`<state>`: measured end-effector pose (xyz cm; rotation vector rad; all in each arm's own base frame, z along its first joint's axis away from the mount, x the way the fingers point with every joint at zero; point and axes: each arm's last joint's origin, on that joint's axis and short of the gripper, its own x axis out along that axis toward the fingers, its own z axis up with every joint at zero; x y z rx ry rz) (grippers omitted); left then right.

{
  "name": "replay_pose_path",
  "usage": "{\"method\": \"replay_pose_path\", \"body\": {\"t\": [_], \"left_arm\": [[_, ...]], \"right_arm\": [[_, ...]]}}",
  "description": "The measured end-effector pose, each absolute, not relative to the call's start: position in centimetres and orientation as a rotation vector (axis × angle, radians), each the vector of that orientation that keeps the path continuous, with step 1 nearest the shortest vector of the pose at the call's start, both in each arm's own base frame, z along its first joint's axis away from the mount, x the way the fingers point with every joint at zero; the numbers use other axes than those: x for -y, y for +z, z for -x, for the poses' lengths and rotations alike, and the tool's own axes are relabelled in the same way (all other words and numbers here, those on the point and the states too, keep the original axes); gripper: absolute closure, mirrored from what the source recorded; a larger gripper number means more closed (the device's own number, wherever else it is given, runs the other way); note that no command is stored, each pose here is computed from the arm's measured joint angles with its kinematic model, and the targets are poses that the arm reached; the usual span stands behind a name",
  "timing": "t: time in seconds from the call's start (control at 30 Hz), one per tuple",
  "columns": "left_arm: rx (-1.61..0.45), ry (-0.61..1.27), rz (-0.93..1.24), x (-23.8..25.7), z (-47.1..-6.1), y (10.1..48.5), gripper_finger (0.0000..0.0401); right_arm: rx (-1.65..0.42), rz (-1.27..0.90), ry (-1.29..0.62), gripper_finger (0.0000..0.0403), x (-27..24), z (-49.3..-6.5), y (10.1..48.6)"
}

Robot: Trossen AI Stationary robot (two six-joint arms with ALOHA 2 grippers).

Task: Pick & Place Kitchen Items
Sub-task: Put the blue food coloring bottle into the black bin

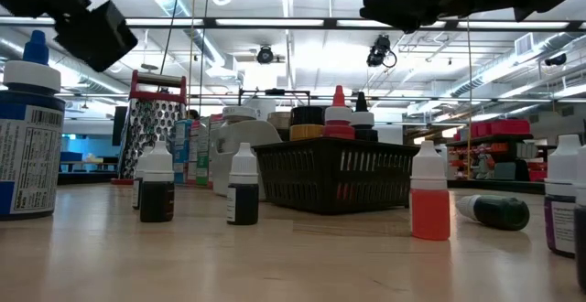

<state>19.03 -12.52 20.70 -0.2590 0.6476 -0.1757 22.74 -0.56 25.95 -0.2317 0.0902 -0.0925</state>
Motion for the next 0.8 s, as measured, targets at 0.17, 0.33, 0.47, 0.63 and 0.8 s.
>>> {"method": "replay_pose_path", "body": {"t": [0.17,0.33,0.47,0.63,0.8], "left_arm": [[-0.756,-0.213,0.257,13.9,-19.4,18.5,0.0175],[-0.815,-0.219,0.203,14.7,-19.7,16.9,0.0175],[-0.812,-0.198,0.149,14.7,-19.9,16.3,0.0182],[-0.803,-0.192,0.120,14.6,-19.9,16.3,0.0219],[-0.780,-0.194,0.125,14.7,-20.1,16.5,0.0251]], "right_arm": [[-0.108,0.224,-0.090,0.0188,0.6,-22.7,25.8],[-0.108,0.222,-0.091,0.0188,0.6,-22.7,25.8],[-0.106,0.222,-0.091,0.0188,0.6,-22.7,25.8],[-0.106,0.223,-0.091,0.0188,0.6,-22.7,25.8],[-0.106,0.225,-0.091,0.0188,0.6,-22.7,25.8]]}}
